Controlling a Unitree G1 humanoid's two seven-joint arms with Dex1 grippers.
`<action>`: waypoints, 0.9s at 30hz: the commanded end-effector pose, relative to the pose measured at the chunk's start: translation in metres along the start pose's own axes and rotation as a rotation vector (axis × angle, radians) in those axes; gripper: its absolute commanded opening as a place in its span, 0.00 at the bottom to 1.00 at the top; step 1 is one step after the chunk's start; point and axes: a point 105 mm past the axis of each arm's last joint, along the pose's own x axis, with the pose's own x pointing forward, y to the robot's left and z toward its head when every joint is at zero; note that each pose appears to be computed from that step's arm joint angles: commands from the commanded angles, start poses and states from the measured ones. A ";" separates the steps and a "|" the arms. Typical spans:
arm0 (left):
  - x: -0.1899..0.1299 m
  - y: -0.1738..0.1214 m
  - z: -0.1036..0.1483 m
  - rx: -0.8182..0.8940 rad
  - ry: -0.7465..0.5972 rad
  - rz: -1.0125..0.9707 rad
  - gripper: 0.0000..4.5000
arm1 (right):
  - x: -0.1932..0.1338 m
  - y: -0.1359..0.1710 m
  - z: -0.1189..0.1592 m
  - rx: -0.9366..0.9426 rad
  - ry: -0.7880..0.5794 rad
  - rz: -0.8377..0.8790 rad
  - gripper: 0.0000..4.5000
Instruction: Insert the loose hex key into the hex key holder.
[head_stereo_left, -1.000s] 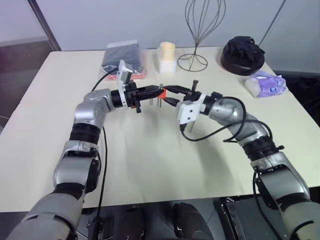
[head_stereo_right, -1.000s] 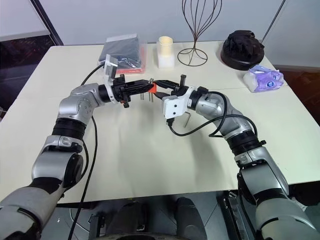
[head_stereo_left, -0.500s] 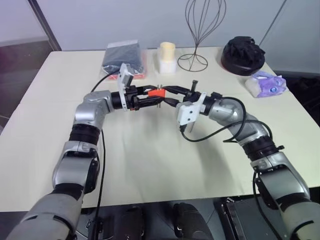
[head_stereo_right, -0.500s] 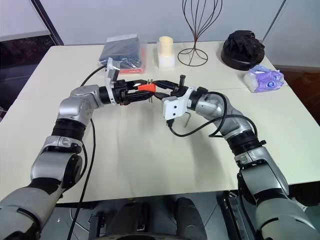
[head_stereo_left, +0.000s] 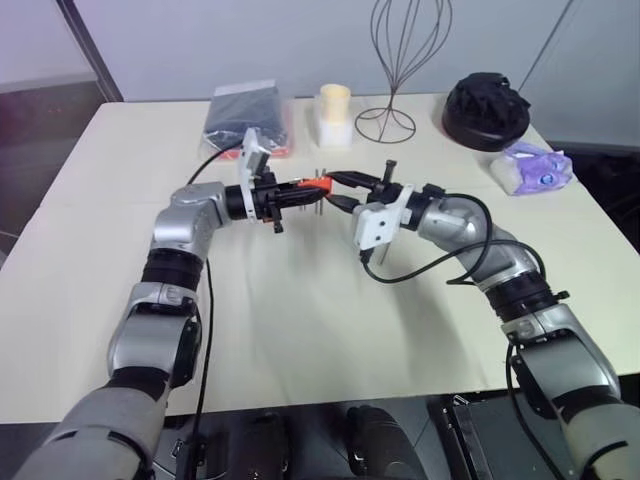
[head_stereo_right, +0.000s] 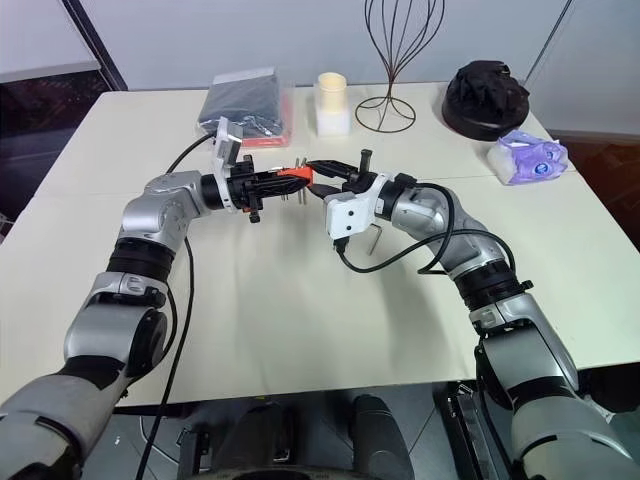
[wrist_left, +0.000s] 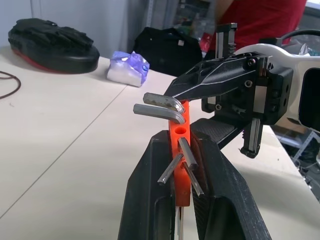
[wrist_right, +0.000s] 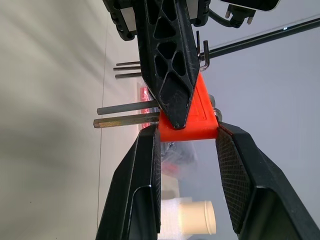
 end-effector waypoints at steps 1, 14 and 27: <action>-0.005 0.002 0.009 0.051 -0.011 0.024 0.01 | -0.001 -0.016 0.011 -0.037 -0.044 -0.053 0.22; -0.009 0.007 0.009 0.129 -0.002 0.099 0.00 | -0.025 -0.014 -0.008 -0.019 0.066 -0.022 0.98; -0.043 -0.033 -0.006 0.253 -0.014 0.303 0.00 | -0.119 0.043 -0.066 1.281 0.754 -0.378 0.98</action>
